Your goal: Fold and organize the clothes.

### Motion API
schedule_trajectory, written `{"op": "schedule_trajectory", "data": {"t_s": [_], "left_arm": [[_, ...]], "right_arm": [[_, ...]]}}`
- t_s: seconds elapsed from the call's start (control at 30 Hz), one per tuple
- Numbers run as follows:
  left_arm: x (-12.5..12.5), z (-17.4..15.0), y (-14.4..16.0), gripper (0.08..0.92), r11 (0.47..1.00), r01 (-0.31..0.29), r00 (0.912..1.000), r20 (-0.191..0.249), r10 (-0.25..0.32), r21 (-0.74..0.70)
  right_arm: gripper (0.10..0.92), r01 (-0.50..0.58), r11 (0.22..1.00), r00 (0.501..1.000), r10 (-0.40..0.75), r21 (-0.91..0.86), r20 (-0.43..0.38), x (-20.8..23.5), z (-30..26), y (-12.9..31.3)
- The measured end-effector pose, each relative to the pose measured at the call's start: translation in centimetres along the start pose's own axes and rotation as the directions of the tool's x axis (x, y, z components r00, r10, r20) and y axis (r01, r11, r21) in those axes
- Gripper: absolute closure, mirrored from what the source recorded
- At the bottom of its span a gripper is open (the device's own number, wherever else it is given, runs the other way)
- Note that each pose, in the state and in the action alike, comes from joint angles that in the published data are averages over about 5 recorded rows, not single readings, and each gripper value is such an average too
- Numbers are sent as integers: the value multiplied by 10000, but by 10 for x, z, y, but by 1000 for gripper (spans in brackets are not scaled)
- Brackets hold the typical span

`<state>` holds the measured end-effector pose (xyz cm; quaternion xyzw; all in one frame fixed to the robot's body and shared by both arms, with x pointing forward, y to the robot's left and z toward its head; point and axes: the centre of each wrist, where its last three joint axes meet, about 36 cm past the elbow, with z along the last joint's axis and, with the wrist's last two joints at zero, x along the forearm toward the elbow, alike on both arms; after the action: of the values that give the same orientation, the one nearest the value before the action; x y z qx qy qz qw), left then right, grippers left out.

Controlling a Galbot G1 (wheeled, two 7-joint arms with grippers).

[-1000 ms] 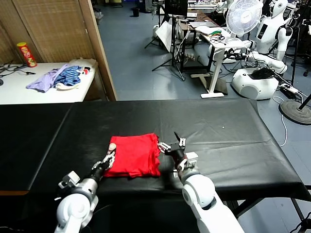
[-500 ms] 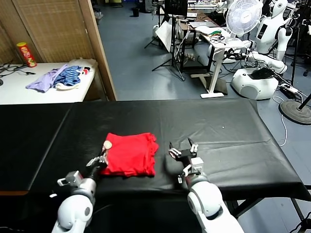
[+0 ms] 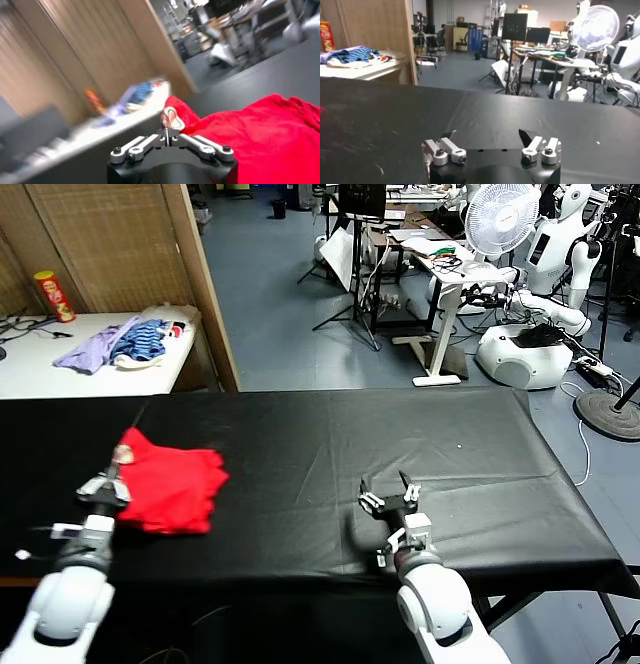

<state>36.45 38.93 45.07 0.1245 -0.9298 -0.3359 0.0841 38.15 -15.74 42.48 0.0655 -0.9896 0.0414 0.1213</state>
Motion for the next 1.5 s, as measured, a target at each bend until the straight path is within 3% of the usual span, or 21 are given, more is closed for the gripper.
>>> {"op": "schedule_trajectory", "data": {"t_s": [0.1, 0.2, 0.33, 0.47, 0.6, 0.73, 0.93, 1.0, 1.13, 1.27, 1.37, 1.5], "left_arm": [[8, -18, 11, 860, 9998, -160, 9997, 185, 158, 130], [19, -42, 4, 860, 9890, -871, 9954, 497, 817, 1199], [34, -63, -33, 860, 9135, -2286, 9735, 830, 2130, 3365], [47, -81, -80, 860, 7856, -3378, 9372, 1081, 3317, 5184], [54, -92, -123, 831, 6903, -4107, 9041, 1682, 3928, 5957], [60, -94, -158, 655, 6207, -4862, 8660, 2438, 4366, 6151], [67, -95, -170, 325, 5325, -6026, 7972, 4188, 4348, 5943], [68, -95, -167, 249, 5206, -6200, 7846, 4566, 4195, 5871], [71, -96, -155, 205, 5340, -6218, 7826, 4808, 3954, 5729], [75, -95, -144, 202, 5515, -6045, 7950, 4796, 3714, 5748], [79, -94, -135, 201, 5431, -5850, 8102, 4649, 3570, 6024], [83, -94, -125, 201, 5462, -5617, 8264, 4522, 3355, 6214]], "right_arm": [[224, 60, 10000, 10000, -60, -29, -23, 0, 1, 1], [224, 72, 10000, 9999, -72, -25, -89, 2, 4, 1], [224, -3, 10000, 9999, 3, 23, -139, 4, 6, -3], [224, -13, 10000, 9999, 15, 79, -170, 7, 7, -9], [224, 298, 9996, 9995, -298, -8, -126, 8, 7, -13], [224, 825, 9961, 9965, -829, -324, -108, 4, 6, -12], [224, 1797, 9746, 9798, -1894, -1334, -641, -9, 2, 0], [224, 2112, 9620, 9688, -2295, -1728, -938, -16, 1, 7], [224, 2743, 9309, 9381, -3142, -2412, -1457, -35, 0, 27], [237, 3225, 9105, 9131, -3713, -2587, -1685, -56, 2, 51], [331, 3438, 9062, 9023, -3914, -2462, -1809, -66, 6, 64], [557, 3523, 9101, 8997, -3935, -2179, -1887, -73, 11, 71]]}}
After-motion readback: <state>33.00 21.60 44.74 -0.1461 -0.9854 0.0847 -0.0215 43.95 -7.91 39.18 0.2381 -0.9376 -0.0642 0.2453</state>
